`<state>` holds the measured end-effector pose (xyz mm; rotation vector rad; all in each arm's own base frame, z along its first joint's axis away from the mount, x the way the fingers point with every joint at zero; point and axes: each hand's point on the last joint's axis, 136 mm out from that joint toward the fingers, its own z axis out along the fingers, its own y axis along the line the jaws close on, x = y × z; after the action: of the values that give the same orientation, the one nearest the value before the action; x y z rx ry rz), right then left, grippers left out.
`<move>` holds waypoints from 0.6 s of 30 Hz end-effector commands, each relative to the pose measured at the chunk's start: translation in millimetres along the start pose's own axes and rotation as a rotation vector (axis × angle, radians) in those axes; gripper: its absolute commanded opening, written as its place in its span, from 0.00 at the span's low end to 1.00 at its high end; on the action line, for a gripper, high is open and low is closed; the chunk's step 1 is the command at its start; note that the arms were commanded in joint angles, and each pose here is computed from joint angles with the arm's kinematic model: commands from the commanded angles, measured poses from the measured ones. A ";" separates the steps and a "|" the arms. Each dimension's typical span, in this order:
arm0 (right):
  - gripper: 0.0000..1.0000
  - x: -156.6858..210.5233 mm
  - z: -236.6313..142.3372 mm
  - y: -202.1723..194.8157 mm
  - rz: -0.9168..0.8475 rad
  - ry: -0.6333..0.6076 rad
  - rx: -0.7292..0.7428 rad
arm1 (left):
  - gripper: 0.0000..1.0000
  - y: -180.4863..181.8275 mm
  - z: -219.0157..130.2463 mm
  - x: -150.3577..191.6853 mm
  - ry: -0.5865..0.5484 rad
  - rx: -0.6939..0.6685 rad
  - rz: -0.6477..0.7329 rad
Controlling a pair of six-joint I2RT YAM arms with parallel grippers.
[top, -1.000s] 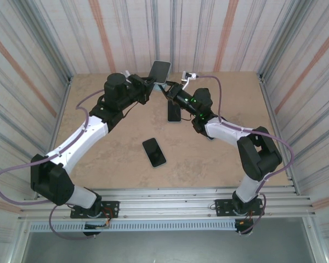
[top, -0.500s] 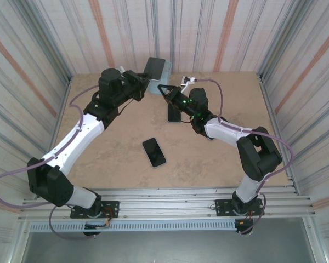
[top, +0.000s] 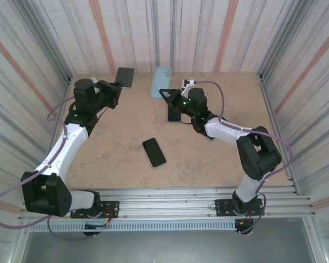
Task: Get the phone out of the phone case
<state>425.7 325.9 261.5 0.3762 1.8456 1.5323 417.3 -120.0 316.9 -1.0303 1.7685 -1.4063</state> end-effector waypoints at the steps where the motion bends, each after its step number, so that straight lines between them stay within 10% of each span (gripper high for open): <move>1: 0.00 10.8 12.3 6.7 -0.005 0.041 -0.011 | 0.00 -2.1 -11.8 -11.9 0.011 0.093 0.100; 18: 0.01 76.1 53.3 -15.8 0.068 0.184 0.095 | 0.00 144.4 -15.1 -65.6 -0.046 -0.035 0.121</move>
<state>412.9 394.3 222.4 0.3435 2.0358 1.5668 406.1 -37.2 167.9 -1.1149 1.8289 -1.2575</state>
